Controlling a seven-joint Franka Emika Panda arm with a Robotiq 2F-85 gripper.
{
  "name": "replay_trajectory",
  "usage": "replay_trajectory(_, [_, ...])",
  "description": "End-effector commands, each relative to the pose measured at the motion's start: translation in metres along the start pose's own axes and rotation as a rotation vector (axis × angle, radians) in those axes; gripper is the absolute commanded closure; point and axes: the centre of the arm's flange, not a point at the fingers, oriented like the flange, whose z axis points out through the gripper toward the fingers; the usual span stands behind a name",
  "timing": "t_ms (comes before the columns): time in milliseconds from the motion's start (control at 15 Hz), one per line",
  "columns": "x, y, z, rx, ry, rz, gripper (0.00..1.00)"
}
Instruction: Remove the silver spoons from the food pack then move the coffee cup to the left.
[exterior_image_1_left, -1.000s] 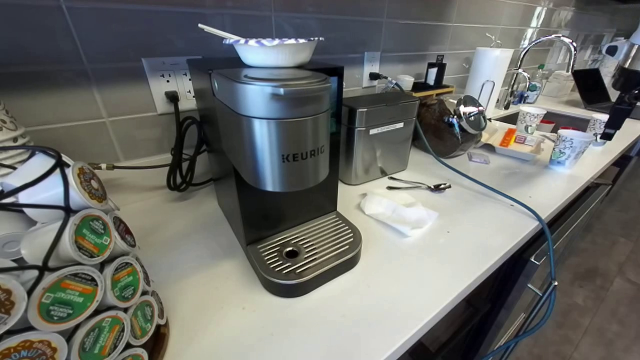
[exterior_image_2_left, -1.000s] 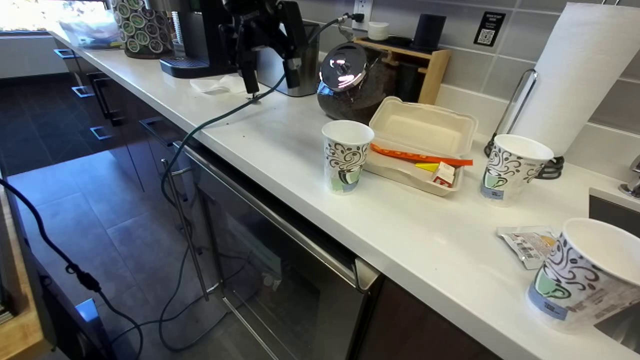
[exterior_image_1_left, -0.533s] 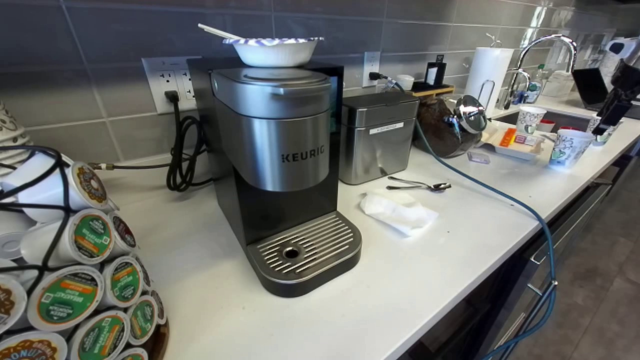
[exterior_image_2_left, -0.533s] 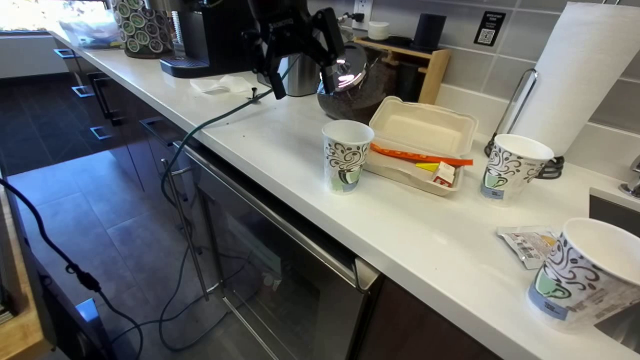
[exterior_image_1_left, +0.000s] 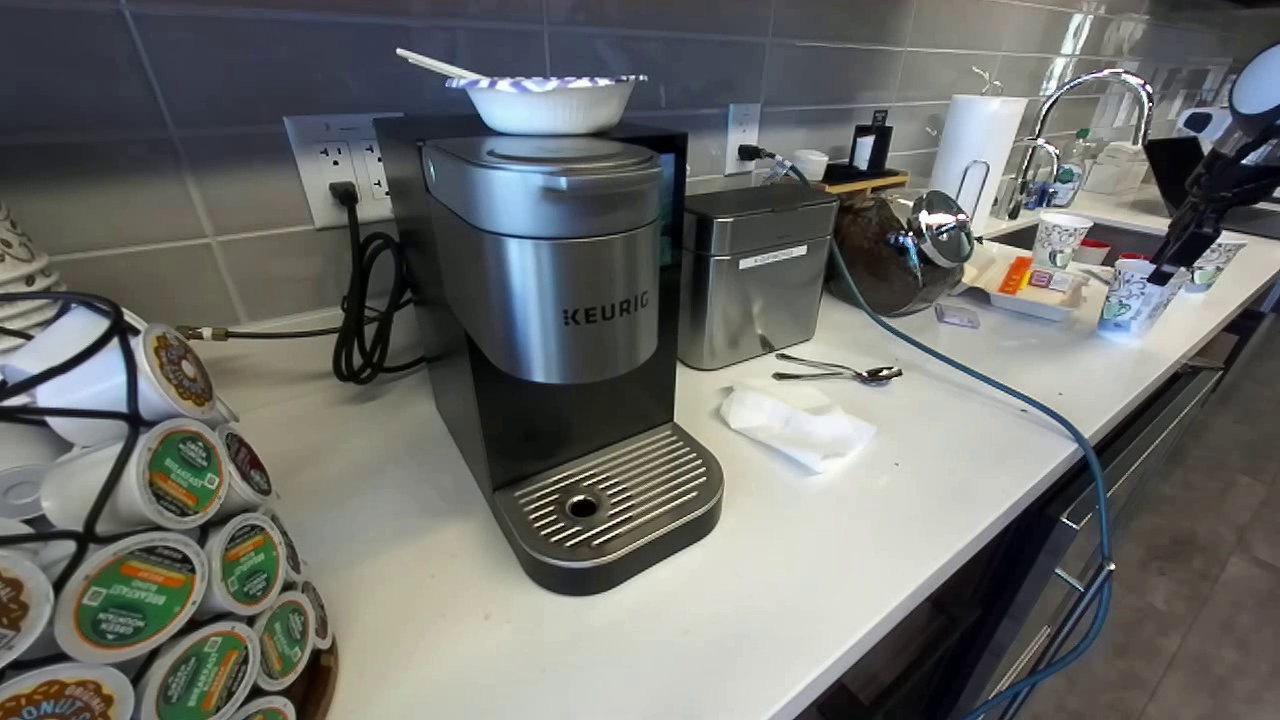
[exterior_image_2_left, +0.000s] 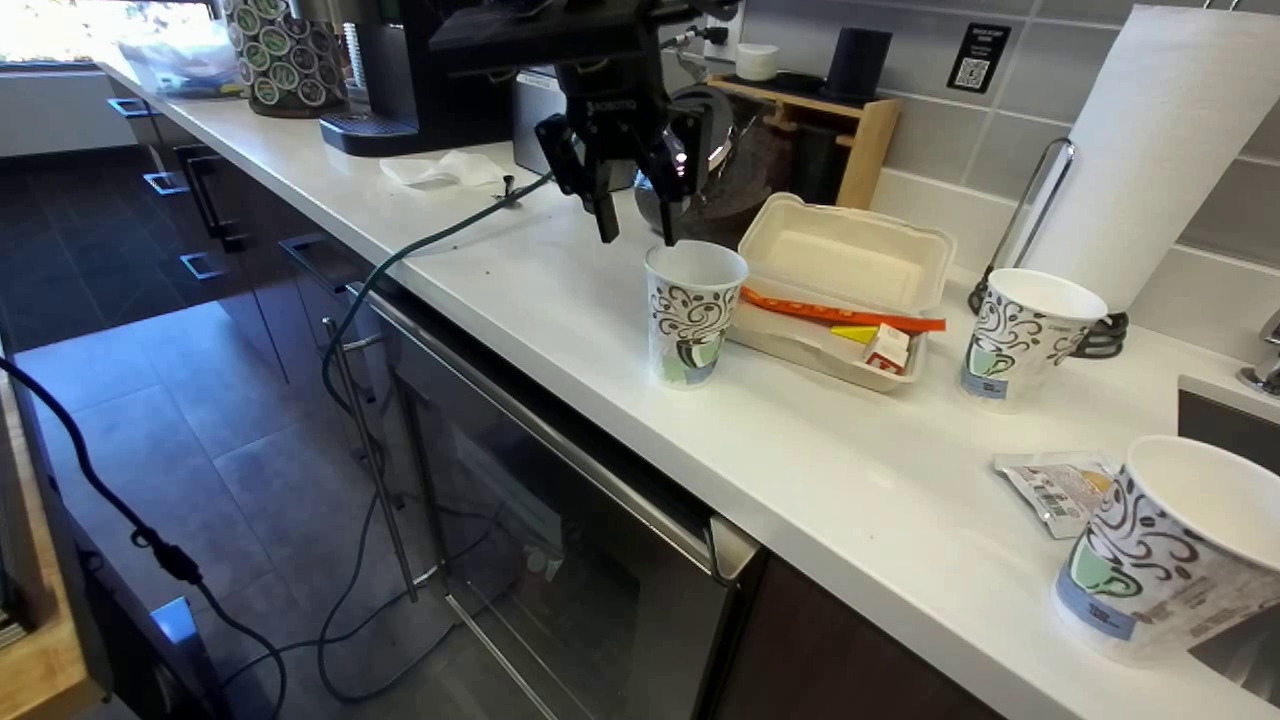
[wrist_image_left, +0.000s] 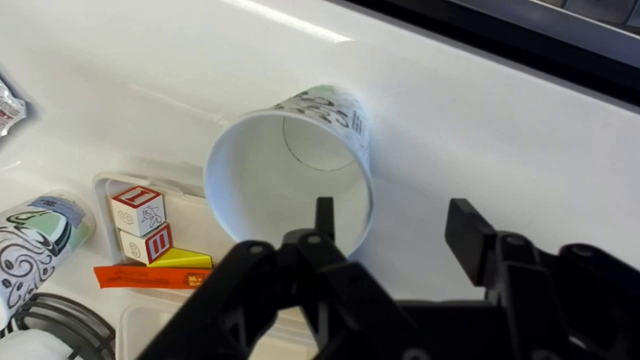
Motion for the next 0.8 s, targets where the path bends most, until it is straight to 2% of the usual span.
replay_trajectory(0, [0.005,0.018,0.018,0.043,-0.013,0.001,0.59])
replay_trajectory(67, [0.004,0.02,0.02,0.038,-0.021,0.006,0.62])
replay_trajectory(200, [0.004,0.023,0.022,0.046,-0.031,0.013,0.63])
replay_trajectory(267, [0.003,0.025,0.023,0.052,-0.039,0.014,0.88])
replay_trajectory(400, [0.004,0.023,0.021,0.064,-0.056,0.014,0.9])
replay_trajectory(533, [0.006,0.02,0.012,0.074,-0.065,0.009,1.0])
replay_trajectory(733, [0.011,0.011,-0.001,0.088,-0.078,-0.019,1.0])
